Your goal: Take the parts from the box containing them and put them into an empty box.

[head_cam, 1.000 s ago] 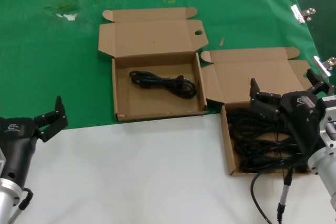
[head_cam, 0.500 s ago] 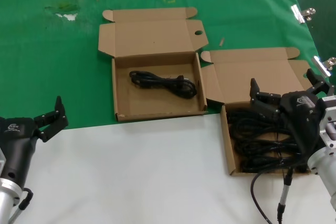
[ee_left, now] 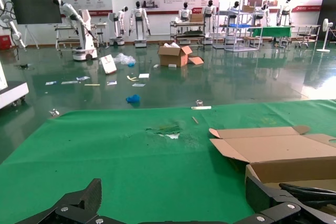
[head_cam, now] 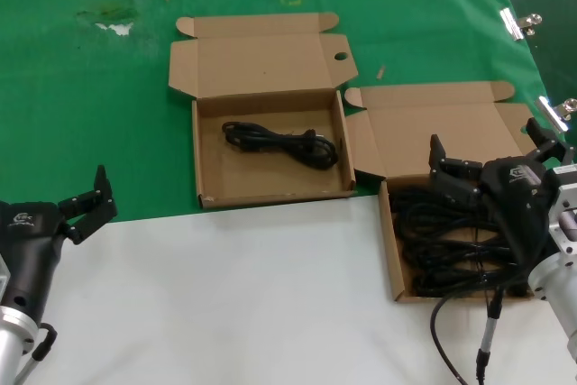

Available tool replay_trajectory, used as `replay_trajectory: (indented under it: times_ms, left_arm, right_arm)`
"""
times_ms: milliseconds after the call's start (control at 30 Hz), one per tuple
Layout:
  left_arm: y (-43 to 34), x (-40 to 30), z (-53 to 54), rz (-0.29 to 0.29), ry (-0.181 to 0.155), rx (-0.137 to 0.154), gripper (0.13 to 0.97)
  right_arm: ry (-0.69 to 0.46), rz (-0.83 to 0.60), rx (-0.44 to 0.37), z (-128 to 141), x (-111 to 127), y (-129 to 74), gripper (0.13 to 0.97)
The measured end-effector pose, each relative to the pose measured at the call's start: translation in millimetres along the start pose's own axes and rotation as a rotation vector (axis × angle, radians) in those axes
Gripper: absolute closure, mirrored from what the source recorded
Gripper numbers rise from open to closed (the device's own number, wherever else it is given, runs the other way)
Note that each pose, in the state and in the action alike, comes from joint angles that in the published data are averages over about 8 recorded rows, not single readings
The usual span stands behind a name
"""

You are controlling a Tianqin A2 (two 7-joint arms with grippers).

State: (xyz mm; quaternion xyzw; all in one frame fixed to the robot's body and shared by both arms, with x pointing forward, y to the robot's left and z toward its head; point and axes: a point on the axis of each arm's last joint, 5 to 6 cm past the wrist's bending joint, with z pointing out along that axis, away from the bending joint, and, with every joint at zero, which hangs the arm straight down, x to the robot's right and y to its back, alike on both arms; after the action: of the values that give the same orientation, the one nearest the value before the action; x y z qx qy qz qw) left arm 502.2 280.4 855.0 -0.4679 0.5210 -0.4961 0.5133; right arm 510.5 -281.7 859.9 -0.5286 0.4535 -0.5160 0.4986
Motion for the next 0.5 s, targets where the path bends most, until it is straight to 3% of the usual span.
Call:
replay_trajectory:
  times_ms: [500]
  left_arm:
    - [0.0,0.0,0.0,0.0,0.0,0.0,0.132]
  right_arm:
    - [0.0,0.0,0.0,0.0,0.0,0.0,0.13]
